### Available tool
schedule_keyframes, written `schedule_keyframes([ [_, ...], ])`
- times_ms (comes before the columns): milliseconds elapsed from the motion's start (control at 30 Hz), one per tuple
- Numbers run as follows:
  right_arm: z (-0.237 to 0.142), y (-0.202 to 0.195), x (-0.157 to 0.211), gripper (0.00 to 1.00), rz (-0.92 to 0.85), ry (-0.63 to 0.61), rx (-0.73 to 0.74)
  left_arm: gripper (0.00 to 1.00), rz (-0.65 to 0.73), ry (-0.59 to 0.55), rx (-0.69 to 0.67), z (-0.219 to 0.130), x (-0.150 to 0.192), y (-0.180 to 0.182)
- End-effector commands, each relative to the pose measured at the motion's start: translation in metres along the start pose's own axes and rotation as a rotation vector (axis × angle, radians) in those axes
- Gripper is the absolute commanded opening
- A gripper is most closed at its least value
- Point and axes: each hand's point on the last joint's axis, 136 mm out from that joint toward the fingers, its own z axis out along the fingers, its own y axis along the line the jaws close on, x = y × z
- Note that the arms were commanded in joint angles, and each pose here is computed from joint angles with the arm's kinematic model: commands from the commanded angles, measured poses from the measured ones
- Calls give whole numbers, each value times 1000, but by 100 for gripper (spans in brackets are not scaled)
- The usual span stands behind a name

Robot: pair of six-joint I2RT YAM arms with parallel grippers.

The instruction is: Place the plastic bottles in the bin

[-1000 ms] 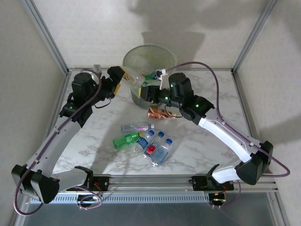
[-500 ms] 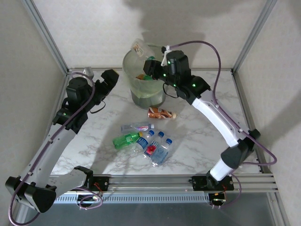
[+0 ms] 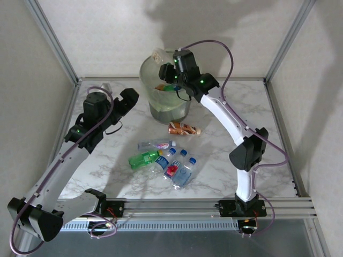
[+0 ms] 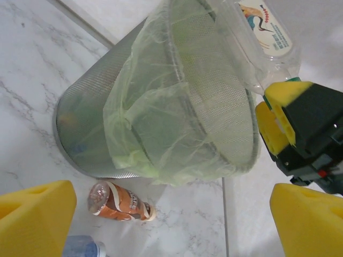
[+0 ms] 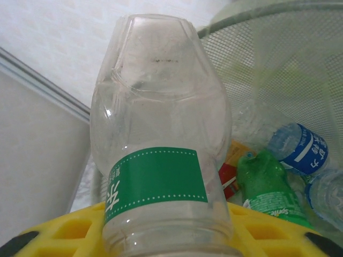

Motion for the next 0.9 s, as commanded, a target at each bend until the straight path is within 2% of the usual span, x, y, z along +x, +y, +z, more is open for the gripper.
schedule_keyframes([
  [0, 0, 0, -10, 54, 15, -13, 12, 93, 21, -6, -24, -3, 3, 7],
  [100, 0, 1, -11, 73, 13, -14, 7, 93, 21, 2, -45, -1, 7, 15],
  [233, -7, 4, -16, 82, 8, -21, 1, 95, 18, 3, -75, -1, 10, 24],
  [467, -37, 13, -27, 81, -7, -56, -38, 97, 6, 11, -144, -6, 17, 44],
  [667, -80, 24, -21, 79, -42, -98, -121, 91, 5, 67, -204, -9, 36, 68],
  [867, -119, 4, -3, 78, -45, -128, -135, 84, 6, 153, -248, -9, 62, 92],
])
